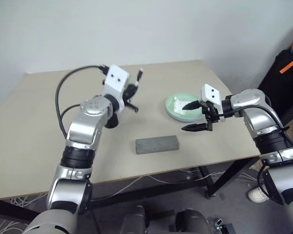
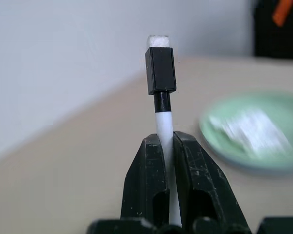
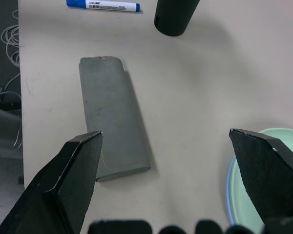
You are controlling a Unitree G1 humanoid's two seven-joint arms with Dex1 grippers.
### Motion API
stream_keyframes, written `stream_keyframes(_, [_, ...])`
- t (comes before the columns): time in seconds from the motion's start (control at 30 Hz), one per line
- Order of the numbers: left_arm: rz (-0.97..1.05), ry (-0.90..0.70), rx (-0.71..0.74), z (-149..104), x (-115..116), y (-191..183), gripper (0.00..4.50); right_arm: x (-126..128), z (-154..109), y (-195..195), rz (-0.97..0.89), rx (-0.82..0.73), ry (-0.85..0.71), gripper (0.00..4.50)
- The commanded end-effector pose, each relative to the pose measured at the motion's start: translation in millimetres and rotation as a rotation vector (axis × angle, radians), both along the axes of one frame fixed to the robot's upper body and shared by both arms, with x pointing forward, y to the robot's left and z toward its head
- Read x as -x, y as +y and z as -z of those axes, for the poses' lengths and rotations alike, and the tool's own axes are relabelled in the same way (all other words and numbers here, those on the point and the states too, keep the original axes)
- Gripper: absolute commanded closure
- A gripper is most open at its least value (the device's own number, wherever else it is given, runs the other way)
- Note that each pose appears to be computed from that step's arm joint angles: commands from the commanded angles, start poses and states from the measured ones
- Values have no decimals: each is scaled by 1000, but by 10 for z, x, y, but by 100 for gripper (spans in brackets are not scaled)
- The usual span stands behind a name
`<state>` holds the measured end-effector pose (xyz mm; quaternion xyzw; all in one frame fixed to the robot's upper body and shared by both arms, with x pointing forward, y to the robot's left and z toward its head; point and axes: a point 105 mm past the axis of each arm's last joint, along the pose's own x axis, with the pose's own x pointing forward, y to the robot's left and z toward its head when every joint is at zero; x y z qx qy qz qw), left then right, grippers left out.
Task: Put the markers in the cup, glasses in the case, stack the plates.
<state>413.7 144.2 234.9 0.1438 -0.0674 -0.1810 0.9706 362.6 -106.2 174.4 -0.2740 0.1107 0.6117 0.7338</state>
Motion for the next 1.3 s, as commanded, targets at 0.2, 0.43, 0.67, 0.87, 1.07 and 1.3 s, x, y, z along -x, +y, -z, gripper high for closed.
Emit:
stream_keyframes(0.2, [-302, -288, 46, -341, -153, 559, 448, -21, -167, 30, -8, -12, -48, 0])
stream_keyframes(0.43, [-349, -265, 73, -131, -194, 707, 448, -16, -168, 35, -8, -15, -44, 0])
stream_keyframes(0.67, [-336, -207, 82, 114, -223, 689, 448, -22, -177, 61, -12, -20, -47, 0])
stream_keyframes(0.87, [-341, -191, 66, 220, -223, 720, 448, -25, -183, 68, -12, -22, -48, 0])
stream_keyframes(1.07, [-353, -180, 52, 282, -175, 795, 448, -27, -186, 76, -12, -25, -50, 0])
stream_keyframes(1.3, [-350, -182, 46, 278, -69, 810, 243, -40, -192, 99, -18, -28, -52, 0])
